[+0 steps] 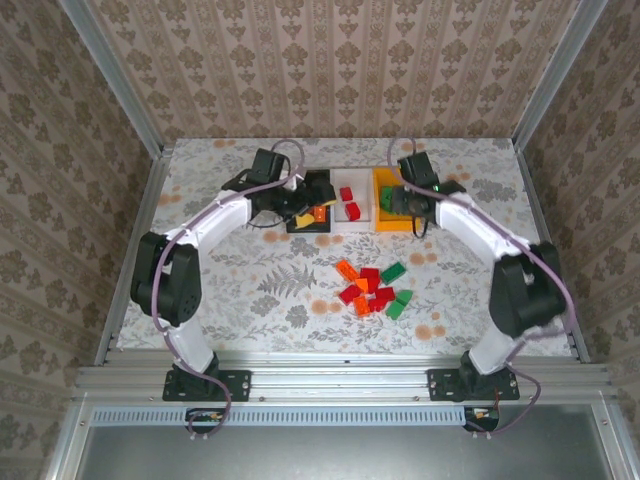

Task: Sort the legos into containers by color

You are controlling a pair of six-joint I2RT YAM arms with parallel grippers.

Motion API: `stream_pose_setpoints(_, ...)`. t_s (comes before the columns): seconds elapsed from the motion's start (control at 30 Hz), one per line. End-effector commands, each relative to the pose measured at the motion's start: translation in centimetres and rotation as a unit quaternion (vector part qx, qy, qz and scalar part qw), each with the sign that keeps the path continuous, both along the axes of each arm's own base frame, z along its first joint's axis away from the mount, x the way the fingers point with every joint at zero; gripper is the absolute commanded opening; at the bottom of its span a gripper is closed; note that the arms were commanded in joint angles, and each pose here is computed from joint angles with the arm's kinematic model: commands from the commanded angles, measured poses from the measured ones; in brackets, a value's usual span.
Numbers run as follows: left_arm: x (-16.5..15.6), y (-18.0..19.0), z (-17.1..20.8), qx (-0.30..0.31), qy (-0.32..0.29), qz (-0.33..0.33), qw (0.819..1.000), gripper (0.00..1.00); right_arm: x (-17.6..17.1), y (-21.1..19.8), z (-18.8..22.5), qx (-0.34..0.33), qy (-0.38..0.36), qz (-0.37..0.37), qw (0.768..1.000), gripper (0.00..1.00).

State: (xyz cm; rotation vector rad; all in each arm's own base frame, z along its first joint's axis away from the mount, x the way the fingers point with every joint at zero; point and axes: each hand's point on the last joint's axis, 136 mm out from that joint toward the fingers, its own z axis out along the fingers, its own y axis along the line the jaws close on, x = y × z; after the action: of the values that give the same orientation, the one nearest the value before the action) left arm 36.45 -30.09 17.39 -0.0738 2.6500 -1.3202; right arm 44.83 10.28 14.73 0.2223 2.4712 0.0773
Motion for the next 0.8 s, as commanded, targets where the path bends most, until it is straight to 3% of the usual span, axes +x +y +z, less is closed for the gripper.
stream_pose_setpoints(0.0,-0.2,0.1,0.1,0.003,0.002,-0.002,1.0,0.97,3.4,0.3,-1.5,-0.009,0.024,0.018,1.0,0.37)
stream_pose_setpoints(0.3,-0.2,-0.2,0.3,-0.006,0.003,-0.005,1.0,0.97,7.6,0.6,-2.1,-0.012,0.046,0.024,0.999,0.43)
stream_pose_setpoints(0.47,-0.2,-0.2,0.4,-0.008,0.003,-0.006,1.0,0.97,7.8,0.6,-1.0,-0.011,0.039,0.026,0.999,0.59)
stream_pose_setpoints(0.63,-0.2,-0.3,0.4,-0.011,0.004,-0.006,1.0,0.97,6.2,0.4,2.7,-0.004,0.003,0.026,1.0,0.61)
stream_pose_setpoints(0.77,-0.5,-0.5,0.8,-0.012,0.001,-0.009,1.0,0.97,1.5,1.5,4.7,-0.002,-0.028,0.039,0.999,0.6)
